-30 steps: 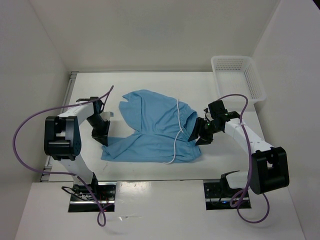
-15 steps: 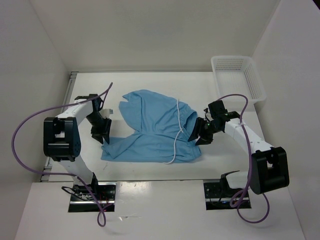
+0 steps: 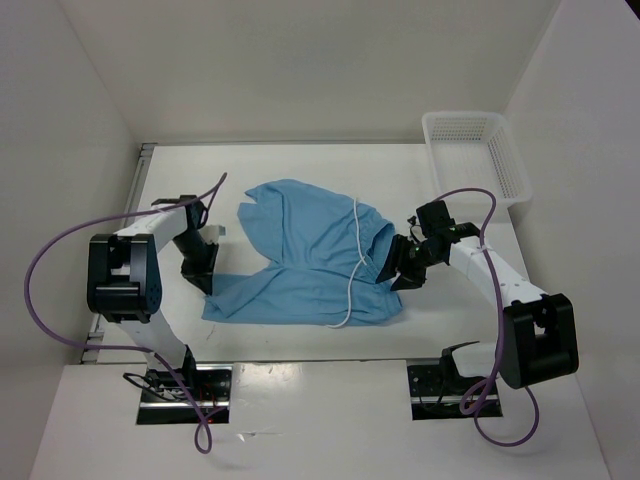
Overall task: Fold and stack the shorts
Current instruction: Flatten the shorts out
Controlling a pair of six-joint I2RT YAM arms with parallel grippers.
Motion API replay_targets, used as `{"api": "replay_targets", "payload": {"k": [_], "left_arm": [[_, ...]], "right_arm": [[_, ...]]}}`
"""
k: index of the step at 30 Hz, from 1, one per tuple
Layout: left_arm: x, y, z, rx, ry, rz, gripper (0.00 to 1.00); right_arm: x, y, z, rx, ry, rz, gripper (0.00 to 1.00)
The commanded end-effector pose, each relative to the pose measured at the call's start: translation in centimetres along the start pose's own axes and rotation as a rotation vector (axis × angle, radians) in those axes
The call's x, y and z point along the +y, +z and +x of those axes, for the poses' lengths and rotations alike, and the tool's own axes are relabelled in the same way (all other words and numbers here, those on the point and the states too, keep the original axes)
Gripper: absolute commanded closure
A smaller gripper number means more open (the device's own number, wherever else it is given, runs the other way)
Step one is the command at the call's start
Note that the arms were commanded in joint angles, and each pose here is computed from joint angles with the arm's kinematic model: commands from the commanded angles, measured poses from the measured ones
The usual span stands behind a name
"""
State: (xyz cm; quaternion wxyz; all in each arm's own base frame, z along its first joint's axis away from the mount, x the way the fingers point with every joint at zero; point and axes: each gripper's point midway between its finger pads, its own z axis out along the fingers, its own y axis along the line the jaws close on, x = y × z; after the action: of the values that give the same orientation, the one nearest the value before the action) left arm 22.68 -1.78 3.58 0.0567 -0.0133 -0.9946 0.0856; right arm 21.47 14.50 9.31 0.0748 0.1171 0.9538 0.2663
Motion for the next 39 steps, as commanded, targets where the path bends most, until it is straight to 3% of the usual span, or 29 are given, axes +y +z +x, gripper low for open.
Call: {"api": "replay_targets", "payload": {"k": [1, 8, 11, 14, 18, 22, 29, 31, 34, 36, 39], "left_arm": [[-0.7, -0.8, -0.3, -0.007, 0.007, 0.030, 0.86], [-1.2, -1.5, -0.9, -0.034, 0.012, 0.052, 1.00], [-1.5, -4.1, -3.8, -0.183, 0.041, 0.041, 1.00], [-1.9, -8.6, -7.9, -0.419, 0.087, 0.024, 1.00], [-1.8, -11.4, -11.6, -0.588, 0.114, -0.010, 1.00], [-1.0, -10.3, -14.4, -0.620, 0.113, -0.035, 1.00], [1.0, -6.8, -16.7, -0.553, 0.079, -0.079, 1.00], [1.7, -6.2, -17.2, -0.545, 0.066, -0.089, 0.92], [1.3, -6.5, -17.5, -0.544, 0.070, -0.071, 0.55], [0.8, -8.5, -17.1, -0.586, 0.080, -0.064, 0.50], [0.4, -9.5, -13.3, -0.540, 0.070, -0.069, 0.49]], "right_arm": [[0.5, -0.1, -0.1, -0.023, -0.030, -0.027, 0.46], [0.5, -0.1, -0.1, -0.023, -0.030, -0.027, 0.46], [0.5, -0.1, -0.1, -0.023, -0.030, -0.027, 0.46], [0.5, -0.1, -0.1, -0.023, -0.030, -0.027, 0.46], [0.5, -0.1, -0.1, -0.023, -0.030, -0.027, 0.46], [0.4, 0.1, -0.1, -0.015, -0.026, -0.022, 0.46], [0.3, 0.1, -0.2, -0.020, -0.026, -0.014, 0.46], [0.2, 0.0, -0.3, -0.034, -0.031, -0.010, 0.46], [0.3, -1.0, -1.0, -0.093, -0.024, 0.010, 0.46], [0.6, -2.1, -1.9, -0.160, 0.001, 0.029, 0.46], [-0.6, -4.0, -2.7, -0.265, 0.048, 0.122, 0.43]]}}
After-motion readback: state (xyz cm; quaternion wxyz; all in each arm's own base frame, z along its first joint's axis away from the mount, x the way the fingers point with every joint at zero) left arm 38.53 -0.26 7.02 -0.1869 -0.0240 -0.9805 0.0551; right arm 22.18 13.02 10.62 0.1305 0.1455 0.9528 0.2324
